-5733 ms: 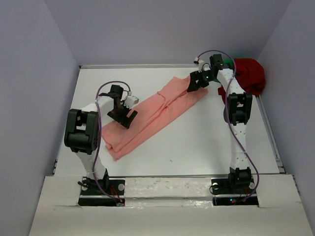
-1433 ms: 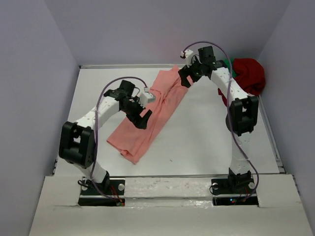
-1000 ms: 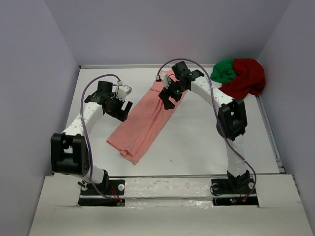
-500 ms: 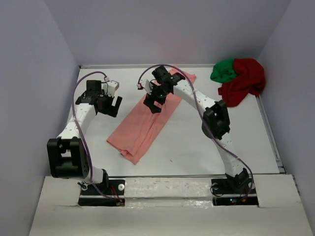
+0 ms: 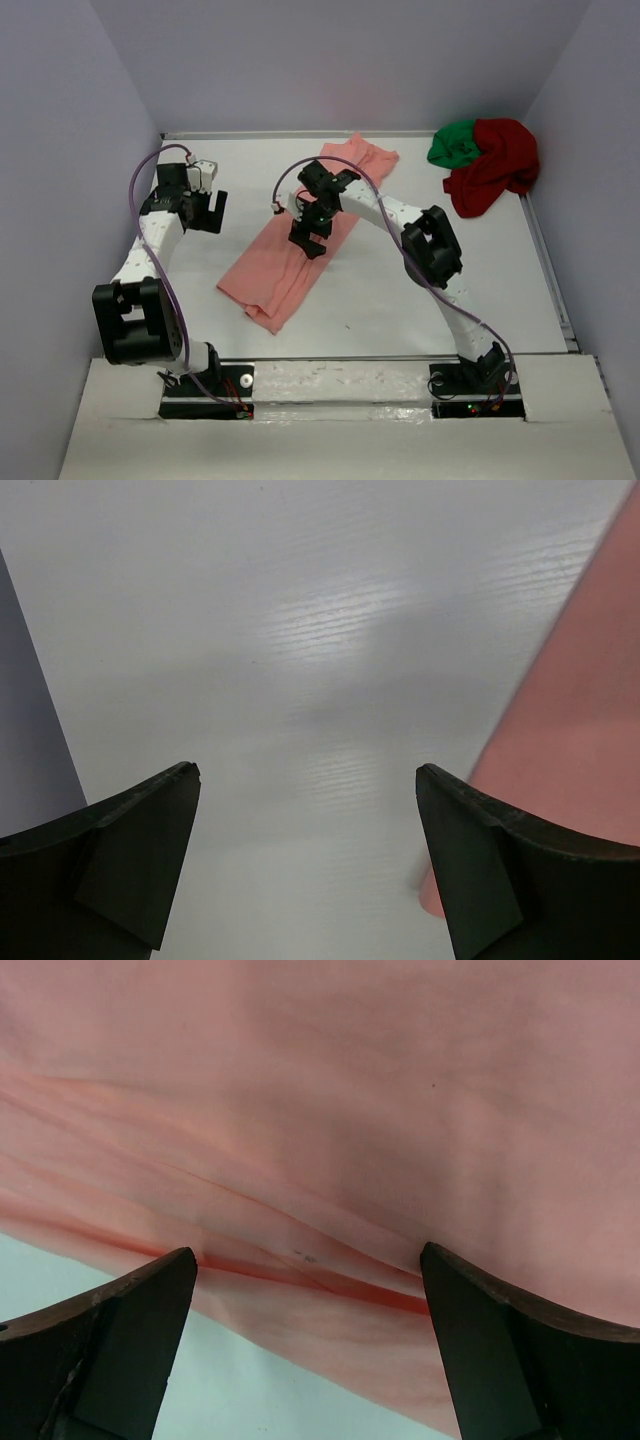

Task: Fold and stack the t-shirts
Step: Rotate the tshirt 90 degrees

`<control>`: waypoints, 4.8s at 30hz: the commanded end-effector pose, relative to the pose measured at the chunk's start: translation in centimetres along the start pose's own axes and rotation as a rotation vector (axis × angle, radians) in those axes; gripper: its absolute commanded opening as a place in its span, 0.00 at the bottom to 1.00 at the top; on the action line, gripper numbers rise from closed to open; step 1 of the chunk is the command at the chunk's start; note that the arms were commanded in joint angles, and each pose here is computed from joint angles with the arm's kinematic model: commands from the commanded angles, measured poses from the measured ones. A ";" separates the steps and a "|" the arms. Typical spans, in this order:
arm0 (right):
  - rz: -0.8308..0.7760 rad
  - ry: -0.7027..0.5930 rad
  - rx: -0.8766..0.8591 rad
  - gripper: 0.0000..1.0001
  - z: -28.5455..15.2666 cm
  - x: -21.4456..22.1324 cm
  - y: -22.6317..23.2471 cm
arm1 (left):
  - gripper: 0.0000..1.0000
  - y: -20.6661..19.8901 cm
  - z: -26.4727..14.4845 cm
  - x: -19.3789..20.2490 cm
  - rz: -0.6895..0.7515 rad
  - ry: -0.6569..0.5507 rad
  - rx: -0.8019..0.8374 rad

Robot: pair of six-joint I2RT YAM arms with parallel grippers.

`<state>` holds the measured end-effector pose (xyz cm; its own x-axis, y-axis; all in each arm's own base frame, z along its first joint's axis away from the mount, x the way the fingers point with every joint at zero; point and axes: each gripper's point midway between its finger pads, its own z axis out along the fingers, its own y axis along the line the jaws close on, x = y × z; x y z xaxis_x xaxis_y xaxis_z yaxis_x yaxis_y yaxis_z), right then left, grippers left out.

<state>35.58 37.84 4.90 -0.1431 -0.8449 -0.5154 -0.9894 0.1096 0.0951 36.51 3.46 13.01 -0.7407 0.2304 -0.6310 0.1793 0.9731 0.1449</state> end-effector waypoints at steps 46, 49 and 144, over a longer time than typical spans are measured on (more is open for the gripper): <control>-0.052 -0.168 0.336 1.00 -13.4 -3.4 -4.8 | 0.99 -0.5 -2.0 -1.7 -0.010 -0.075 0.030; -0.023 -0.240 0.500 1.00 -17.6 -4.9 -9.1 | 0.99 -0.6 -1.7 -1.5 -0.010 -0.066 0.036; 0.458 -0.353 0.431 1.00 -14.1 6.8 -17.8 | 0.99 -0.1 -4.2 1.7 -0.009 -0.058 -0.013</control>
<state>54.93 22.27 12.16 -0.4102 -0.4701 -0.7815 -0.7318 0.6810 -0.0256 32.58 4.18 14.11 -0.7331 0.2277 -0.6408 0.1609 0.9736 0.1619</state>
